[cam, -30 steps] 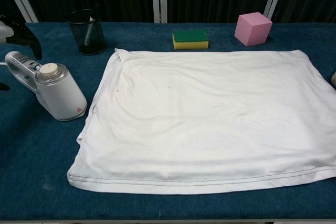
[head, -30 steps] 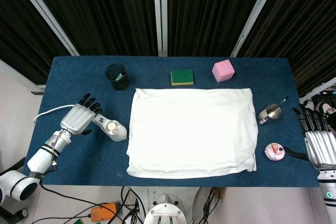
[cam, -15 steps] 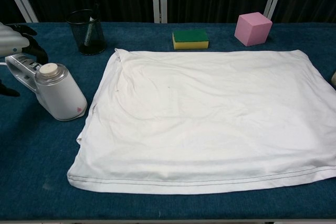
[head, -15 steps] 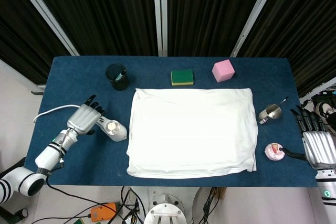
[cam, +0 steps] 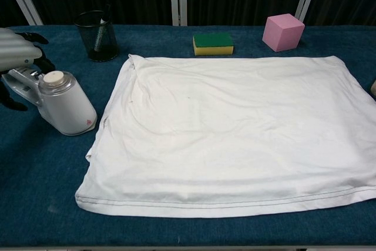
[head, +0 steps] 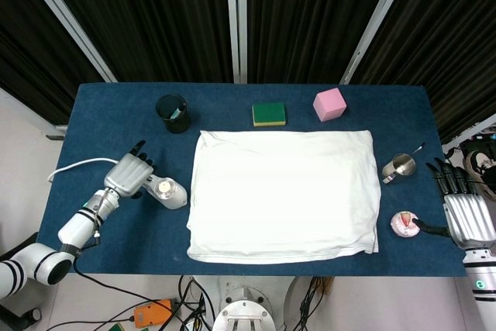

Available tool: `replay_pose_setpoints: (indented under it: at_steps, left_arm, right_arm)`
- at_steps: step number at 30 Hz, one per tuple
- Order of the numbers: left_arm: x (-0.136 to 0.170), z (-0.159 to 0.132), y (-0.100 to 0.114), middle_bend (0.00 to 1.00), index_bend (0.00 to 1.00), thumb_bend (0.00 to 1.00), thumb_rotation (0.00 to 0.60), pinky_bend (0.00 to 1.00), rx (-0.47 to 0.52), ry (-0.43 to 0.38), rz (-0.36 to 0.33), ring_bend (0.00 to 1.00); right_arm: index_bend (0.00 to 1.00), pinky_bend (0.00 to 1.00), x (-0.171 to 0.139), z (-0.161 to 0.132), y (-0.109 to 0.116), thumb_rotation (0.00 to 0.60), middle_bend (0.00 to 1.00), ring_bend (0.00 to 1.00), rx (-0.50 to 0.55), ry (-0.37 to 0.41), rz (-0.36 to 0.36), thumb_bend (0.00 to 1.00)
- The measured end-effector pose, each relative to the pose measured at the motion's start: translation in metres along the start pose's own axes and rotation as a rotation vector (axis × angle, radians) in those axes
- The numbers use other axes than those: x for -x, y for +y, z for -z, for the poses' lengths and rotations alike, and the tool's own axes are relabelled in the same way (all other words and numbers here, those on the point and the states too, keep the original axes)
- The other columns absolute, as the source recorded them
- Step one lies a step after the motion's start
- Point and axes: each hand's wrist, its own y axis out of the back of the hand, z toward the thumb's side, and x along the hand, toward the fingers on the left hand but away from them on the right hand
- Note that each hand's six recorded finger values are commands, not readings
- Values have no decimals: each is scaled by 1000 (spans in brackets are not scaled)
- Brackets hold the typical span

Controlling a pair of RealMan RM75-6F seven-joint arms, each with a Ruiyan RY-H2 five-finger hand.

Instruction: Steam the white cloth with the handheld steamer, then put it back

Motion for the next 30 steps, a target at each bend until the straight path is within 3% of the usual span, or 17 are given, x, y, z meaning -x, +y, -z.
replay_pose_setpoints:
  at_steps: [12,25,30]
  left_arm:
    - [-4,-6,-8,573,530,81,600,0,12,-8,36,469]
    - [-5,-14,-15,671,607,85,600,0,56,-23,84,563]
    - [-5,-19,-18,742,681,163,600,0,92,-34,115,629]
  right_arm:
    - [0,44,3,2,-5,600,34,0,6,-6,-15,24]
    - [0,39,4,4,-7,600,34,0,16,-11,-17,24]
    - [0,36,4,5,-8,600,34,0,21,-13,-18,24]
